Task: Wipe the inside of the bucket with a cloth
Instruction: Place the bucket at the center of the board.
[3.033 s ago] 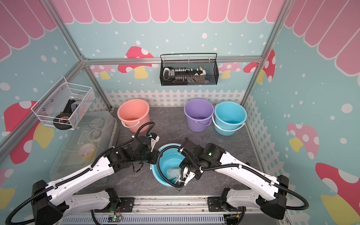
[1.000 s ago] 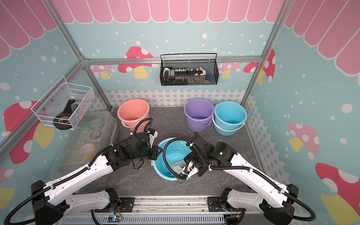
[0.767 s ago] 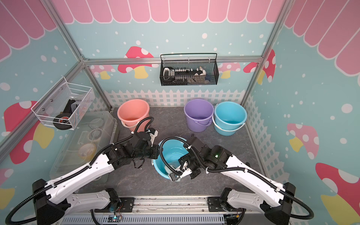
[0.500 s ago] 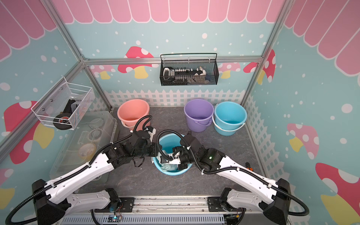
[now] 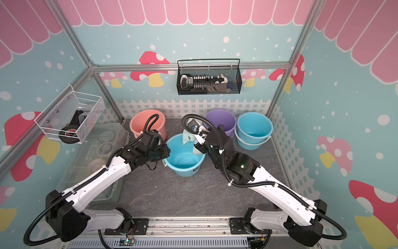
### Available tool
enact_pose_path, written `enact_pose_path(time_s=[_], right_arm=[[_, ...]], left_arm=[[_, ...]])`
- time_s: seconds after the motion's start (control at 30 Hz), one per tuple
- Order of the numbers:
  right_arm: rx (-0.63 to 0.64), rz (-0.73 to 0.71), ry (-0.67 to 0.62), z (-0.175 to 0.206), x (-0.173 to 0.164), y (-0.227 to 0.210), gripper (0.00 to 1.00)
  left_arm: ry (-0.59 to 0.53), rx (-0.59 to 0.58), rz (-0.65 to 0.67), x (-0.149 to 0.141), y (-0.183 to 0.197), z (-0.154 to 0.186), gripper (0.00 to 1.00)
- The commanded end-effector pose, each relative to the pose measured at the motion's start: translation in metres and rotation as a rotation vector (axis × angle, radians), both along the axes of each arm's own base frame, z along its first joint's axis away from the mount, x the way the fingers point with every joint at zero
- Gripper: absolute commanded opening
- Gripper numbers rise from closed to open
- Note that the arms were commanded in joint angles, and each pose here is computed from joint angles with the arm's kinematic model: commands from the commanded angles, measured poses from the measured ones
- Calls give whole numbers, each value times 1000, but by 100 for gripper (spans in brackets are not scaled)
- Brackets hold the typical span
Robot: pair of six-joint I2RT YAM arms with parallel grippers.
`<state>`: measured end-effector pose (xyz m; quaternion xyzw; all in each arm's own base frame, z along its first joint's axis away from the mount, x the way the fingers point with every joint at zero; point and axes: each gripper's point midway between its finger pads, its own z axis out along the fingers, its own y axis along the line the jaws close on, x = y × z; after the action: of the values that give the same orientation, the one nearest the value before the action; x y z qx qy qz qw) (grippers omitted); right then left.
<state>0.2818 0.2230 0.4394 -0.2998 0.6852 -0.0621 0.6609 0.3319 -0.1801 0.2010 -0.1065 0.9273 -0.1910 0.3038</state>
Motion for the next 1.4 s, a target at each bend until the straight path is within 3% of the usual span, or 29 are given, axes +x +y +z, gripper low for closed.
enact_pose_path(time_s=[0.0,0.27,0.53,0.67,1.07,1.27,1.37], right_arm=[[71,-160,-50,27,-3,-41,0],[77,-206,-59,33,-9,-59,0],[64,-200,-45,30,-11,-60,0],[57,-204,-41,29,-12,-62,0],[31,-218,-48,26,-12,-66,0],[15,-226,-52,25,-13,-70,0],[8,-235,-57,24,-14,-73,0]], left_arm=[[-58,-38,24,30,-1,25,0],[-84,23,32,99,-3,24,0],[-72,68,127,149,47,10,0],[-66,51,143,166,56,9,0],[-68,-60,188,216,20,7,0],[-36,-34,222,228,22,-6,0],[-19,-12,232,229,27,-11,10]])
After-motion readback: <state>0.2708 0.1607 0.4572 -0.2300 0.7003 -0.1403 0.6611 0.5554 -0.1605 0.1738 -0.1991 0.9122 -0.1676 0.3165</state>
